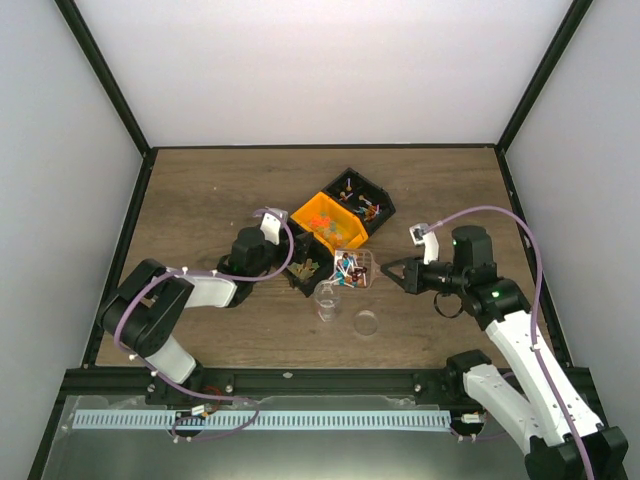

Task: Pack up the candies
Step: Place the fake candies in the packing bottle.

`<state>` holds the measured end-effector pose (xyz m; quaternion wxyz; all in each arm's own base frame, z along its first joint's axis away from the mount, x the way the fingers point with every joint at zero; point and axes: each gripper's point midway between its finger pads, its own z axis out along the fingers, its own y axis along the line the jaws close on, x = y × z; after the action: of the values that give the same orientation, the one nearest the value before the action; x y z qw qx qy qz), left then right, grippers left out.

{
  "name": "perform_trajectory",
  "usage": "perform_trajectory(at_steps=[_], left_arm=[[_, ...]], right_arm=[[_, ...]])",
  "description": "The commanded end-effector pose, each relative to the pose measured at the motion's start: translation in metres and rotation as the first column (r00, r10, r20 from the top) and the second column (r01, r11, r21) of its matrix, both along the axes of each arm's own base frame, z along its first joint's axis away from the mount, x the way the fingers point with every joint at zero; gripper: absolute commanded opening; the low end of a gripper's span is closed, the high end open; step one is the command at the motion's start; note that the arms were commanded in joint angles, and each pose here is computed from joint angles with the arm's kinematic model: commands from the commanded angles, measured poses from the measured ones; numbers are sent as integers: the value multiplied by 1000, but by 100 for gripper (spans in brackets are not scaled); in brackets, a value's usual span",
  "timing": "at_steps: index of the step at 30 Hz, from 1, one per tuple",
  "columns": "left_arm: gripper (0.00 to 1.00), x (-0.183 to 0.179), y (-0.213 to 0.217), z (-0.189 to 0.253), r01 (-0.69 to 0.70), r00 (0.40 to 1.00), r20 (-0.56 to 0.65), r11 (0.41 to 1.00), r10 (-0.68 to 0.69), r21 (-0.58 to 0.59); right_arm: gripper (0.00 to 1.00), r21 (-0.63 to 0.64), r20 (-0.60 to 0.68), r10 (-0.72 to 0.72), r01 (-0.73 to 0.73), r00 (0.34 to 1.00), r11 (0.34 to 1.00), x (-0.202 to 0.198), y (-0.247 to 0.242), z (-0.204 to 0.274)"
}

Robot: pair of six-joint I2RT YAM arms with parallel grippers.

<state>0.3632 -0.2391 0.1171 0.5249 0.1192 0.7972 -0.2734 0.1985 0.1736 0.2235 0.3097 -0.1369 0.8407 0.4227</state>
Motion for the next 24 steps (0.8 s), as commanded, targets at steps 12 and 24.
perform_trajectory(at_steps=[12,24], left_arm=[[100,-8,3,-31,10,994,-107,999,-6,31],[100,-8,3,-33,12,994,-109,1000,-9,29]], right_arm=[[1,18,85,42,-44,996,999,-5,5,30],[1,19,80,55,-56,995,998,-7,5,29]])
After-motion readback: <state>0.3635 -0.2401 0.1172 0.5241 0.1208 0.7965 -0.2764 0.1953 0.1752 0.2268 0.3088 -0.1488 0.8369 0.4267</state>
